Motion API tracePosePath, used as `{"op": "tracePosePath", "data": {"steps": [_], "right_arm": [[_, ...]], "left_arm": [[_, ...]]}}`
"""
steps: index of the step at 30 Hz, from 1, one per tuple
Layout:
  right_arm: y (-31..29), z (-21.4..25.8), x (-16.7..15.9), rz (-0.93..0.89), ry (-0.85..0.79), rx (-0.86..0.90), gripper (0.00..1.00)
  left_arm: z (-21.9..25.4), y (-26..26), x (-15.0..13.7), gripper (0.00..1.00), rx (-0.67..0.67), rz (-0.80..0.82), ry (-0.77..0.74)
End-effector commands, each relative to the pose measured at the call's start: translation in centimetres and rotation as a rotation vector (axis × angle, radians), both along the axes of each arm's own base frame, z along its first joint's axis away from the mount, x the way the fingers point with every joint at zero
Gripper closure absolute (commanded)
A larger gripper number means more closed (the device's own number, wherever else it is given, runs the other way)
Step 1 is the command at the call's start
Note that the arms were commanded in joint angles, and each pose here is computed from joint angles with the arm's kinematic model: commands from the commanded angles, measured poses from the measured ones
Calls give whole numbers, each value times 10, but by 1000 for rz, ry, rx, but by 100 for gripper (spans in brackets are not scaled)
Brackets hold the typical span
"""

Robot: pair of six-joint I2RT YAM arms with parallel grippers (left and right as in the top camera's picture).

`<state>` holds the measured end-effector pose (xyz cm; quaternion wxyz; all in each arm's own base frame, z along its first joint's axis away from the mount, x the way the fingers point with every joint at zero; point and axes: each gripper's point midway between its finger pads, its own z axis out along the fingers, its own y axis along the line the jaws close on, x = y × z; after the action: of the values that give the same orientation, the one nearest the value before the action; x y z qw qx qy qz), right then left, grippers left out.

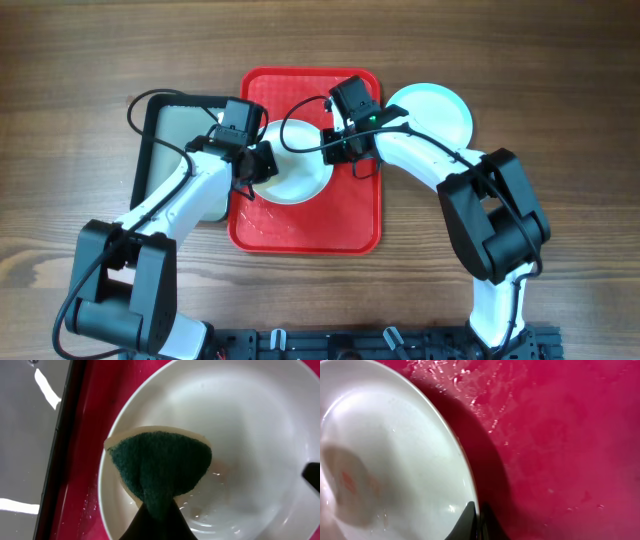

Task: Clean dirty plates on tray and stack at the side
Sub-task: 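Scrub the white plate surface with the sponge in the left gripper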

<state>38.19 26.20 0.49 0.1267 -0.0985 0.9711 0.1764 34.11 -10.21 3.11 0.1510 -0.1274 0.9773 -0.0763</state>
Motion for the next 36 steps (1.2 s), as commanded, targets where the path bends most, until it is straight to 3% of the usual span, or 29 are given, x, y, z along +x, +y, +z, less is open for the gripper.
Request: {"op": "tracePosePath", "data": {"steps": [1, 36], "right_arm": [[-17, -2, 5, -43, -27, -78, 96], [-13, -2, 1, -6, -31, -83, 96]], "left_arm": [[-5, 4, 1, 96, 16, 6, -1], [-41, -12, -7, 96, 24, -40, 40]]}}
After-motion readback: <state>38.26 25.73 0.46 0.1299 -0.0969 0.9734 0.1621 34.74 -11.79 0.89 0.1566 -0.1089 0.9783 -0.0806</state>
